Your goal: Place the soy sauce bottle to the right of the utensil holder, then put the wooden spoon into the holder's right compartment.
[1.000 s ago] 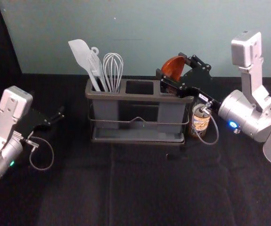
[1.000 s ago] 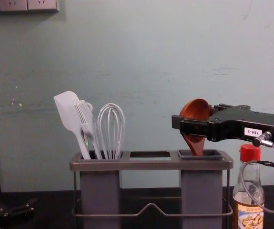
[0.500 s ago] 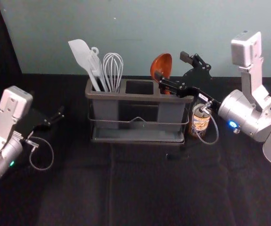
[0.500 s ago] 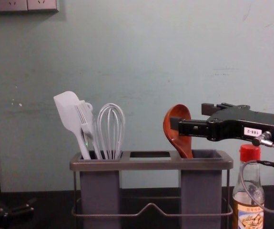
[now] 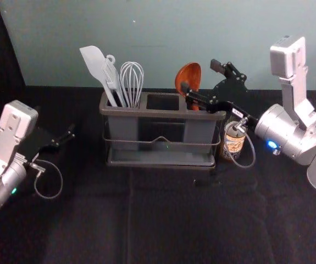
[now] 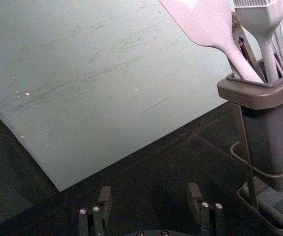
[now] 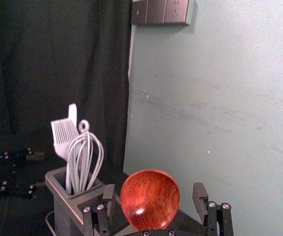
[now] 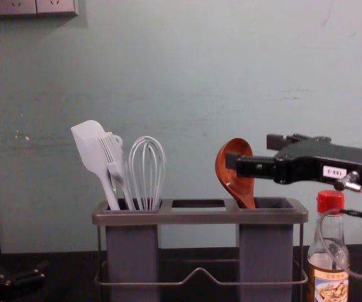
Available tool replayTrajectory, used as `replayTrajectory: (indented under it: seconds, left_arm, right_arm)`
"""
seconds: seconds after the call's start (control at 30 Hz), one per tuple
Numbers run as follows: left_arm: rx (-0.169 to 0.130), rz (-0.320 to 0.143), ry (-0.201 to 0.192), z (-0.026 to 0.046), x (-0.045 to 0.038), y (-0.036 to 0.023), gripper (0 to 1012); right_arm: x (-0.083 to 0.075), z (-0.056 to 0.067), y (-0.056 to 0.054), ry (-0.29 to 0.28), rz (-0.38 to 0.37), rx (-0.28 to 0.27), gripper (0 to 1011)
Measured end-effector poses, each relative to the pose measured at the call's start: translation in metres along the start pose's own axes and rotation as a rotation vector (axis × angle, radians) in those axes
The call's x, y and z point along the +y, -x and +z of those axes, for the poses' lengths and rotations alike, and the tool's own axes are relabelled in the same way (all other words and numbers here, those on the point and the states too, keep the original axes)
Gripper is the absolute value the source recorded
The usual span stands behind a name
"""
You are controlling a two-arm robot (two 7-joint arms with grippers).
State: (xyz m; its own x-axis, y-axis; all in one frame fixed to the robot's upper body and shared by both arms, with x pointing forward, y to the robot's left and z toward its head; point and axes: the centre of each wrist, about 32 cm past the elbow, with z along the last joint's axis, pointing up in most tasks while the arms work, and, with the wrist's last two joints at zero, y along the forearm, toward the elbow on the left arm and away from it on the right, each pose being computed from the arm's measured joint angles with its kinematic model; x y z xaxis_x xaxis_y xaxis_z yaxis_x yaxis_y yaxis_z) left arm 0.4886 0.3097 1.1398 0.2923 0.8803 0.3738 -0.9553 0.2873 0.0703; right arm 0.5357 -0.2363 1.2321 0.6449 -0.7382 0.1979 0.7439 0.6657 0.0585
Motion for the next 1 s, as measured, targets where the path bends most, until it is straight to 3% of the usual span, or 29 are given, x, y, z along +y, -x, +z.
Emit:
replayTrajectory:
  seconds: [0.37,0.6,0.83,1.0]
  left_arm:
    - [0.000,0.000,0.000,0.0000,0.0000,0.0000,1005]
    - [0.000,0.000,0.000,0.0000,0.0000,0.0000,1005]
    - [0.000,0.000,0.000,0.0000,0.0000,0.0000,1005]
    - [0.000,0.000,0.000,0.0000,0.0000,0.0000,1005]
  right_arm:
    - [-0.012,0.021,-0.002,-0.063,-0.035,-0.038,1003]
    - [-0.032,0.039,-0.004,-0.096,-0.060,-0.034,1003]
    - [-0.057,0.043,-0.005,-0.099,-0.089,-0.031,1002]
    - [-0.075,0.037,-0.007,-0.095,-0.135,-0.019,1003]
